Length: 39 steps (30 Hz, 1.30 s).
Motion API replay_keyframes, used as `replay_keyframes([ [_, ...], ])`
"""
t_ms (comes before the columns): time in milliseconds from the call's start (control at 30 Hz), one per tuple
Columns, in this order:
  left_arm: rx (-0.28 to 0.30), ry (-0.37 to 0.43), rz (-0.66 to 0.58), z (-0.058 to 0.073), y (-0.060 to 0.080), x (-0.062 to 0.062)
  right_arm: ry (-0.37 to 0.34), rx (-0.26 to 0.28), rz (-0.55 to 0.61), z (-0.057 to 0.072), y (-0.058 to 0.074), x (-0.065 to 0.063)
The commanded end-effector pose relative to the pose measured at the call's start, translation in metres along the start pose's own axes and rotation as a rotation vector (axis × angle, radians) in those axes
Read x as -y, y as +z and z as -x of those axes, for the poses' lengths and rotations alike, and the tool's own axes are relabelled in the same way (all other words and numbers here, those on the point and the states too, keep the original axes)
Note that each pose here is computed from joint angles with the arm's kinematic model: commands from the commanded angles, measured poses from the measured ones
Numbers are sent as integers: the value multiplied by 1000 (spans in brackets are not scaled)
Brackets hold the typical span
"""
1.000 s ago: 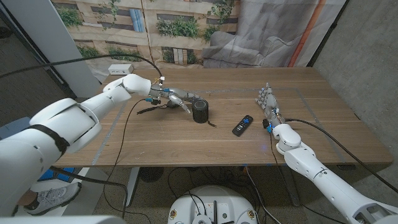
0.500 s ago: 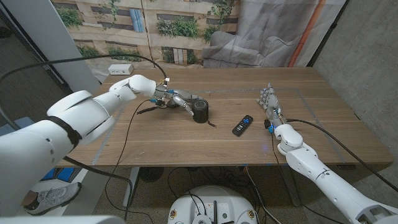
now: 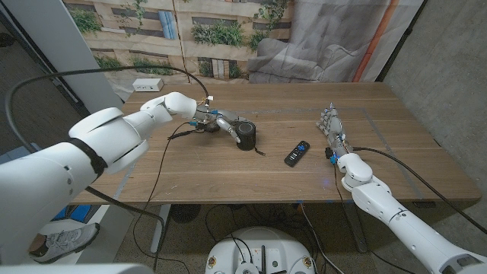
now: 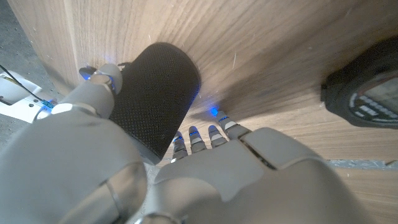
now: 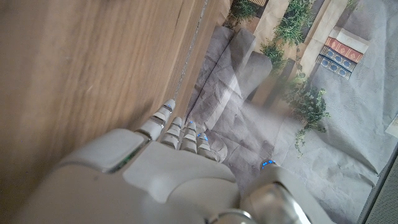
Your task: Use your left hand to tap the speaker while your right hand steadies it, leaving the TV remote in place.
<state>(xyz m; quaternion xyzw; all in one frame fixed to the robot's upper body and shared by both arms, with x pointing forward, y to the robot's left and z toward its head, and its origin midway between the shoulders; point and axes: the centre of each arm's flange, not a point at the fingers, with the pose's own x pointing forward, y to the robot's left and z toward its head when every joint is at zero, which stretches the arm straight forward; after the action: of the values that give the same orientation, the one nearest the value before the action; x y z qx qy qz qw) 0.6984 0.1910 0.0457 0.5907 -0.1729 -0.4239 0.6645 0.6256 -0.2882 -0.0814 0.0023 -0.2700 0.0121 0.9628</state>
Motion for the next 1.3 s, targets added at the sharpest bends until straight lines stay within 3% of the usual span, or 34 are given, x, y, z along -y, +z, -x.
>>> replay_keyframes([
  [33,-10,41,54,-18,1,6,-7,-8,5,5,0,4],
  [533,54,146,137,-26,1,17,-10,-19,8,4,0,3],
  [1300,190,254,218,-20,12,12,17,-38,15,-7,4,10],
])
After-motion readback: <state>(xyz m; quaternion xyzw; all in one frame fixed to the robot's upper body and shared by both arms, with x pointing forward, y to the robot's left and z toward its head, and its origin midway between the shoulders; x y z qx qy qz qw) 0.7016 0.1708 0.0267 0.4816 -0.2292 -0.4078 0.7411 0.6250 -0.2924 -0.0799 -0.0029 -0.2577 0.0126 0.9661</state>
